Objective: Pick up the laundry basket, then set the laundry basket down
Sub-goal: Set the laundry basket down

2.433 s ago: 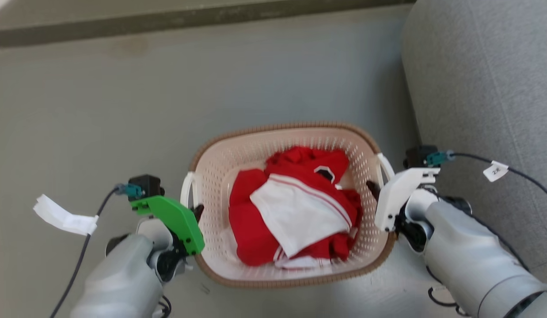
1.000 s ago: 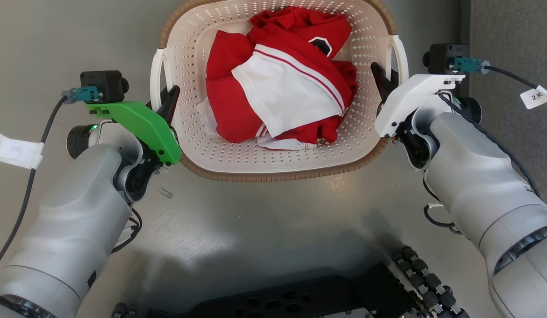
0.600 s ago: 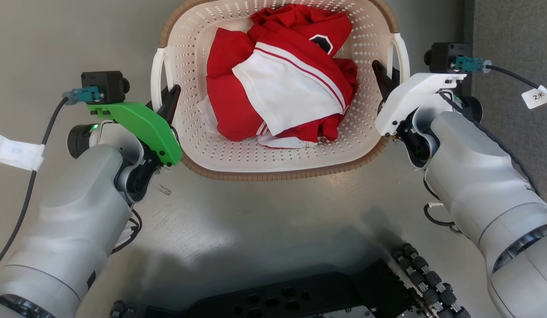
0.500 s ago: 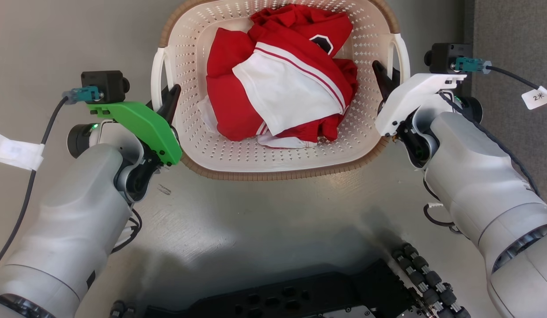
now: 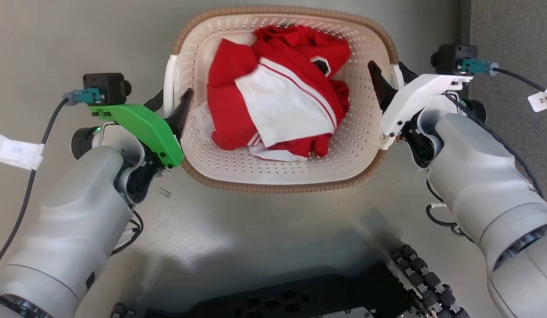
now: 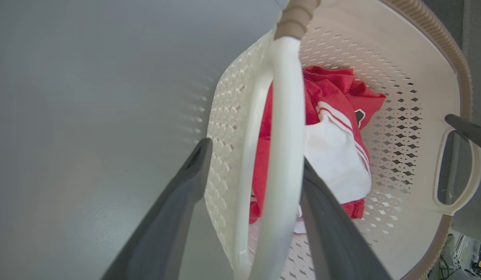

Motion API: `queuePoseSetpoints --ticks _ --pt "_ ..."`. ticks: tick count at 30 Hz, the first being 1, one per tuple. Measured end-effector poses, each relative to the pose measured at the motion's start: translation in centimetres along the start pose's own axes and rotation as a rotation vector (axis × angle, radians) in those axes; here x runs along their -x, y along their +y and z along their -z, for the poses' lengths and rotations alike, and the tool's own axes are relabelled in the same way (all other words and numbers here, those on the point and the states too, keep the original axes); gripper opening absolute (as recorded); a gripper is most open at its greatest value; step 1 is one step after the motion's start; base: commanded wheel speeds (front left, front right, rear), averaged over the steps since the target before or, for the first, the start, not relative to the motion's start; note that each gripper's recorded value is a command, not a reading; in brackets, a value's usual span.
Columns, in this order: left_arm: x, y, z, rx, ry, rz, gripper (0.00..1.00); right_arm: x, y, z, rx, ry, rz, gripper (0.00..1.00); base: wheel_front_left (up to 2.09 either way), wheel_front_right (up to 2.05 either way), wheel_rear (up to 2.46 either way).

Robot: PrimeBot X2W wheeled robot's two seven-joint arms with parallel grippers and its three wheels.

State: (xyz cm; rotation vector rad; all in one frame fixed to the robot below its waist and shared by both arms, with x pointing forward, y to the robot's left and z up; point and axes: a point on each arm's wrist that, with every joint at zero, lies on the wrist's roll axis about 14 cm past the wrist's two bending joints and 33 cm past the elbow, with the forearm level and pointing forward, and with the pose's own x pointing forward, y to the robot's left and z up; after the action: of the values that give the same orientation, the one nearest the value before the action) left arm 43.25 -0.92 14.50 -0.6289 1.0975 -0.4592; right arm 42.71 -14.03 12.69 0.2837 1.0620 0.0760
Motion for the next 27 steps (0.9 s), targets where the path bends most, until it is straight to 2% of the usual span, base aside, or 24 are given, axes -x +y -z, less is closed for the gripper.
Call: queuePoseSetpoints --ticks 27 --pt "1.6 -1.1 -1.1 -0.044 -0.011 -0.005 1.0 1.9 0.2 -1.8 0.002 -0.046 0.012 1.0 0.0 0.0 0.0"
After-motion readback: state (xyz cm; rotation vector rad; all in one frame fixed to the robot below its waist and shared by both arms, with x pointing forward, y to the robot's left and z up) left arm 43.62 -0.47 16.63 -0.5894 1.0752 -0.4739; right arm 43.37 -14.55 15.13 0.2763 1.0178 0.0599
